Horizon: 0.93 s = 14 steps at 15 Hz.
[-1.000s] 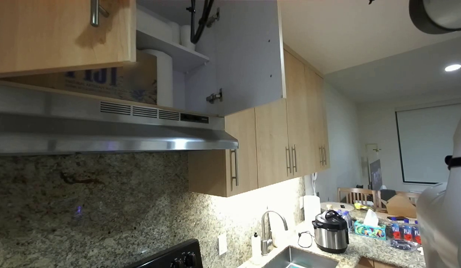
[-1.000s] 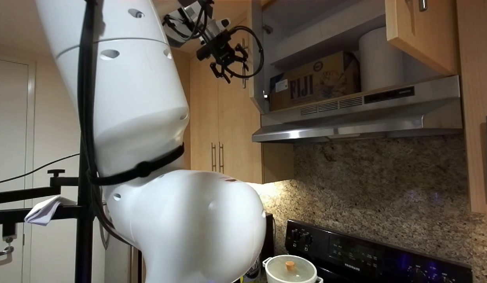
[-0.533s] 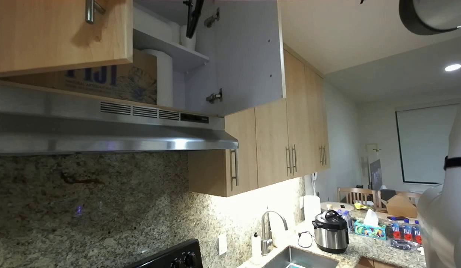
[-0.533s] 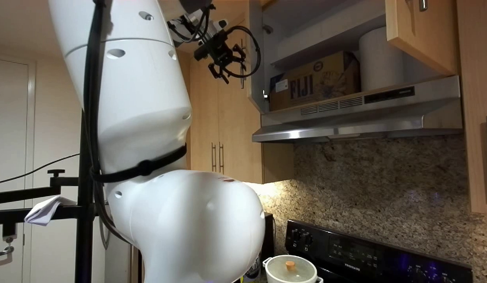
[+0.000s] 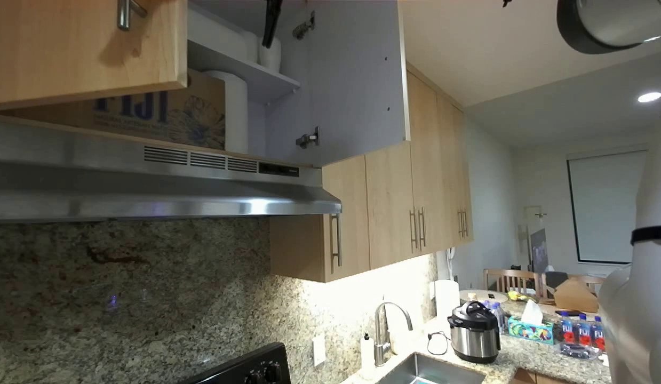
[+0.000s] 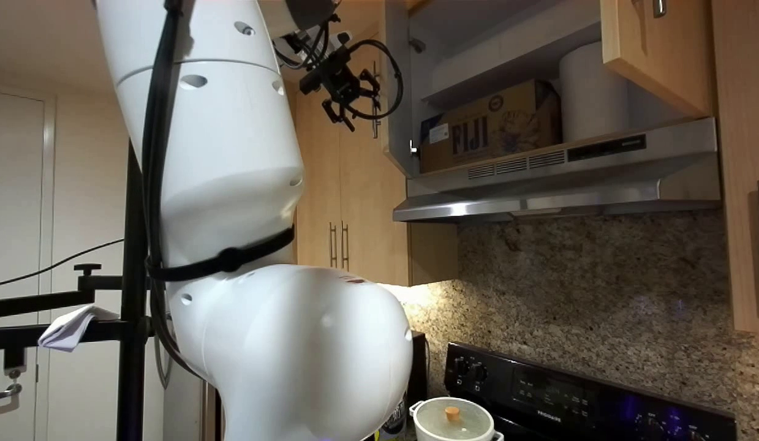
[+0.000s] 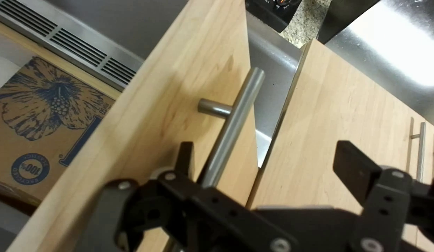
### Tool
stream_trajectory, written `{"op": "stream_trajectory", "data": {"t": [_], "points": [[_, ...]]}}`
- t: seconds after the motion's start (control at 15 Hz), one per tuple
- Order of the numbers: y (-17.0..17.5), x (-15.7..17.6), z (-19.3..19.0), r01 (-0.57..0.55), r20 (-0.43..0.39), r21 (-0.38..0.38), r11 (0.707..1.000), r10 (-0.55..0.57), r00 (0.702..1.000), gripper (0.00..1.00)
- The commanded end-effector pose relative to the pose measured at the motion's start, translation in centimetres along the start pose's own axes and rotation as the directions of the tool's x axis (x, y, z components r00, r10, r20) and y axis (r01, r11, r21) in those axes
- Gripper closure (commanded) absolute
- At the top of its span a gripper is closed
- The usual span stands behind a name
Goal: Open the left door of the cabinet
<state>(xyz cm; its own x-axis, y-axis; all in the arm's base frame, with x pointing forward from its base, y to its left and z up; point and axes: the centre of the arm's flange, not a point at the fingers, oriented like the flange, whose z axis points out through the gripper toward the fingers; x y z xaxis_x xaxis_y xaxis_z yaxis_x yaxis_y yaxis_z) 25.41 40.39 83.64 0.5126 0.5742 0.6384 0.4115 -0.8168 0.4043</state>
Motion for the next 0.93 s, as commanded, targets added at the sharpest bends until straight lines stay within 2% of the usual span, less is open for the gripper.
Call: {"op": "stream_trajectory", "data": {"t": [0.0, 0.87], "points": [[-5.0, 2.7, 3.3, 0.065, 0.002, 0.066, 0.996, -0.065, 0.998, 0.0], [-9.9, 4.0, 3.8, 0.082, -0.014, -0.049, 0.995, -0.083, 0.996, 0.0]]}}
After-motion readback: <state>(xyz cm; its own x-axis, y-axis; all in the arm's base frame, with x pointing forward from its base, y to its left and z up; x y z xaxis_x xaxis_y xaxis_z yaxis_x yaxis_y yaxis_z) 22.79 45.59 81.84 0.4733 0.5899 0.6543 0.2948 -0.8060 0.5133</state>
